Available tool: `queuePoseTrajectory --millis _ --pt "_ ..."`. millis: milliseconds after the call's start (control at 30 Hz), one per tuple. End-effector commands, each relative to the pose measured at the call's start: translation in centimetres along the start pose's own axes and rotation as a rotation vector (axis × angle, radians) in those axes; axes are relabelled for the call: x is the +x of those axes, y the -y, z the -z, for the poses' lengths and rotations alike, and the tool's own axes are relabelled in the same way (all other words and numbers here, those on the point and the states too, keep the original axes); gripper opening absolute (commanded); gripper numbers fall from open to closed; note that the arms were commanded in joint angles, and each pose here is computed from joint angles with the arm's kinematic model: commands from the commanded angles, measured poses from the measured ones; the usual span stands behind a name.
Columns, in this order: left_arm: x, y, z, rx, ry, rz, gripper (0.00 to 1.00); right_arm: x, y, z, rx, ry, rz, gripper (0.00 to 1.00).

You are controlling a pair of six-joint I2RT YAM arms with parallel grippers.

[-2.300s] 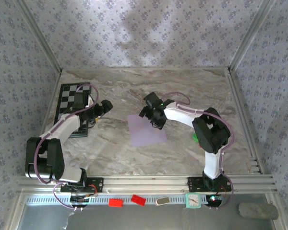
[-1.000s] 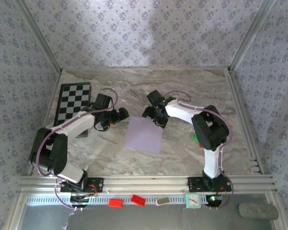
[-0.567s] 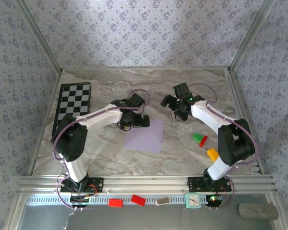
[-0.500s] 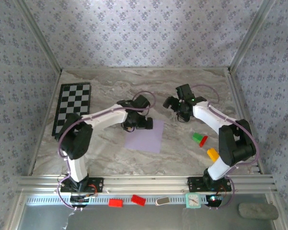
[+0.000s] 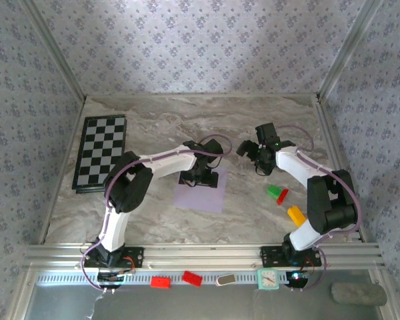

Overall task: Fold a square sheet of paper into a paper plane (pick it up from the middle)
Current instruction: First fold the square sheet of paper in half at the center of the table.

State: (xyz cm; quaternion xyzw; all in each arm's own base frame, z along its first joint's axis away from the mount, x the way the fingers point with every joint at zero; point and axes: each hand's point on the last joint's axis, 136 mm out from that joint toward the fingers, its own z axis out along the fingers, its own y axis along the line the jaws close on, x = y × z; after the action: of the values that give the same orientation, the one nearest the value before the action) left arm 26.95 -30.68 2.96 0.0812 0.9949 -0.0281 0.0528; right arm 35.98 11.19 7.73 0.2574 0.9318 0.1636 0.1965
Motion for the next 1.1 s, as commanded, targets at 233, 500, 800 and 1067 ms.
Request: queuePoseTrajectory --millis 233,500,800,1067 --pt "1.1 -0.2 -1.3 -0.056 -0.046 -0.024 0.95 0.0 0.1 0.3 -0.01 0.0 0.006 1.0" --pt "1.5 -0.7 -2.2 -0.07 -0.06 -0.02 0.93 0.0 0.5 0.1 0.004 -0.003 -0.002 1.0" --pt "1.8 -1.0 -2.1 -0.077 -0.057 -0.023 0.88 0.0 -0.4 0.1 -0.039 -0.01 0.004 0.99" --pt "0.2 -0.6 1.1 -0.03 0.042 -0.007 0.61 0.0 -0.9 0.3 -0.065 -0.007 0.011 0.98"
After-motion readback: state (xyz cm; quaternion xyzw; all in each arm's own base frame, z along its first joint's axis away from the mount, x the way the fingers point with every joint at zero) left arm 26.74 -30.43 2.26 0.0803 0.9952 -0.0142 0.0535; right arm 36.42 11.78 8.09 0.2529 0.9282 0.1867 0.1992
